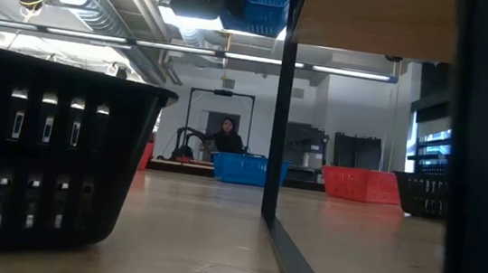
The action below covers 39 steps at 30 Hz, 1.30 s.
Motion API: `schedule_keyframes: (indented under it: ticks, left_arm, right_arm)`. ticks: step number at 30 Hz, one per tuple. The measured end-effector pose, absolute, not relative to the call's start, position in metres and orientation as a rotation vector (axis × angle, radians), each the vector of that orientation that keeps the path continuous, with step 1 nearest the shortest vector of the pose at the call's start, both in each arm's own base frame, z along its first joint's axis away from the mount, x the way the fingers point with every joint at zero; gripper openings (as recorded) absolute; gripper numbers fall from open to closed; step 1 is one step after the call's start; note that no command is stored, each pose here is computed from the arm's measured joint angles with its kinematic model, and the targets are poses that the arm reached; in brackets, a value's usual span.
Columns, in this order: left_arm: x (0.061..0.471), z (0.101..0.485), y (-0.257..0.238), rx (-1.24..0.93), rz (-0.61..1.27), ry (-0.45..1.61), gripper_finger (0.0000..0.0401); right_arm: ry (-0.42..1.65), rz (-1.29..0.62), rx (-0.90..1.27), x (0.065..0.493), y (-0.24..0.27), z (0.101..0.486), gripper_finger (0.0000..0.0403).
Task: Stack baskets on shelf by color
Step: Put the middle blue bin on the shelf
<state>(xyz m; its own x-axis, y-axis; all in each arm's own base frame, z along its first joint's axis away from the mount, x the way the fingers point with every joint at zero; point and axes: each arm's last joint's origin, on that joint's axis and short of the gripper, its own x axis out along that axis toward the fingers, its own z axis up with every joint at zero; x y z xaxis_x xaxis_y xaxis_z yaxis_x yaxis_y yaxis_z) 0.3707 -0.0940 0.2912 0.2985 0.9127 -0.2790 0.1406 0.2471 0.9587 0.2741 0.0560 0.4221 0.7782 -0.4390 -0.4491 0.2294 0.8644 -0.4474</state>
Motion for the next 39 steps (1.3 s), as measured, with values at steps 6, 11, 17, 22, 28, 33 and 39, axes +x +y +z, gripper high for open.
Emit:
schedule_keyframes:
  ticks: [6,11,17,22,28,33,39]
  left_arm:
    - [0.371,0.290,-0.094,1.188,0.702,1.172,0.0000]
    - [0.371,0.290,-0.095,1.173,0.692,1.175,0.0000]
    - [0.373,0.290,-0.096,1.218,0.658,1.185,0.0000]
    - [0.380,0.291,-0.099,1.267,0.628,1.171,0.0000]
    - [0.389,0.293,-0.101,1.341,0.622,1.148,0.0000]
    - [0.392,0.295,-0.104,1.383,0.627,1.134,0.0000]
    - [0.394,0.296,-0.105,1.389,0.639,1.121,0.0000]
  right_arm:
    - [0.575,-0.333,-0.364,0.276,0.053,0.422,0.0028]
    - [0.573,-0.335,-0.365,0.276,0.053,0.422,0.0072]
    - [0.561,-0.403,-0.382,0.276,0.052,0.424,0.0118]
    - [0.543,-0.438,-0.331,0.279,0.045,0.424,0.0124]
    - [0.565,-0.484,-0.284,0.282,0.032,0.419,0.0124]
    - [0.575,-0.503,-0.278,0.283,0.025,0.418,0.0124]
    - [0.568,-0.548,-0.216,0.283,0.016,0.418,0.0114]
